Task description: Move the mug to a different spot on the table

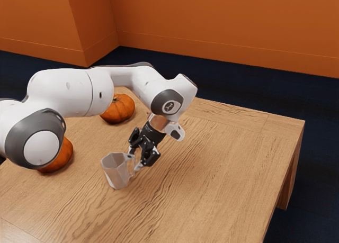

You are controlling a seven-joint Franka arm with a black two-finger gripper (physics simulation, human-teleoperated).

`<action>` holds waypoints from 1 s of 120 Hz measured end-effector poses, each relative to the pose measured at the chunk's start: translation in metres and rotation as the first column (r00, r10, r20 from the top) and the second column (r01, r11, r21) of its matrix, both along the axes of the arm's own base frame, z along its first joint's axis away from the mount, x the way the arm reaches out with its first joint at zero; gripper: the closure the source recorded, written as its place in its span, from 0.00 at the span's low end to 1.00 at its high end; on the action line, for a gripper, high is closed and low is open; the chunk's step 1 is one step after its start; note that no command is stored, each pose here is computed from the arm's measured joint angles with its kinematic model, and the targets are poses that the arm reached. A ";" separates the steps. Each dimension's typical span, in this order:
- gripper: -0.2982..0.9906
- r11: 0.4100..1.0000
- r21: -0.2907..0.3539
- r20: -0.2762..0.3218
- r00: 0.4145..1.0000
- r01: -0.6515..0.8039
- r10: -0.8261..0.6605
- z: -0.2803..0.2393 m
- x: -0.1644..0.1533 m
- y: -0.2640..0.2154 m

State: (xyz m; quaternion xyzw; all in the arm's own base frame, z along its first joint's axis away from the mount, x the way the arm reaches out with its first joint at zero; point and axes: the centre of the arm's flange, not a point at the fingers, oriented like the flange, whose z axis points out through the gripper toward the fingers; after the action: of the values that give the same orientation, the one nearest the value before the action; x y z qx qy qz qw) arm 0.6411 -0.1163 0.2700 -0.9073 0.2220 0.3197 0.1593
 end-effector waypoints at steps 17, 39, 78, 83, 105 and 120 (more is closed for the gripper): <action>0.33 1.000 0.000 0.002 1.000 -0.011 0.011 0.000 0.000 0.003; 0.27 1.000 -0.007 0.006 1.000 -0.021 0.021 -0.001 0.000 0.002; 0.24 0.993 -0.068 0.069 0.993 -0.095 0.100 -0.002 0.009 0.006; 0.24 0.991 -0.080 0.086 0.990 -0.103 0.110 -0.003 0.012 0.007; 0.23 0.982 -0.132 0.194 0.968 -0.135 0.160 0.005 0.029 0.024; 0.23 0.969 -0.198 0.263 0.944 -0.150 0.200 0.033 0.023 0.040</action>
State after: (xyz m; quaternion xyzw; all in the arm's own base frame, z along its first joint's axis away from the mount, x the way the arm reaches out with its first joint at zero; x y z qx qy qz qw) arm 0.6640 -0.0758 0.3034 -0.9700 0.1429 0.1799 0.0795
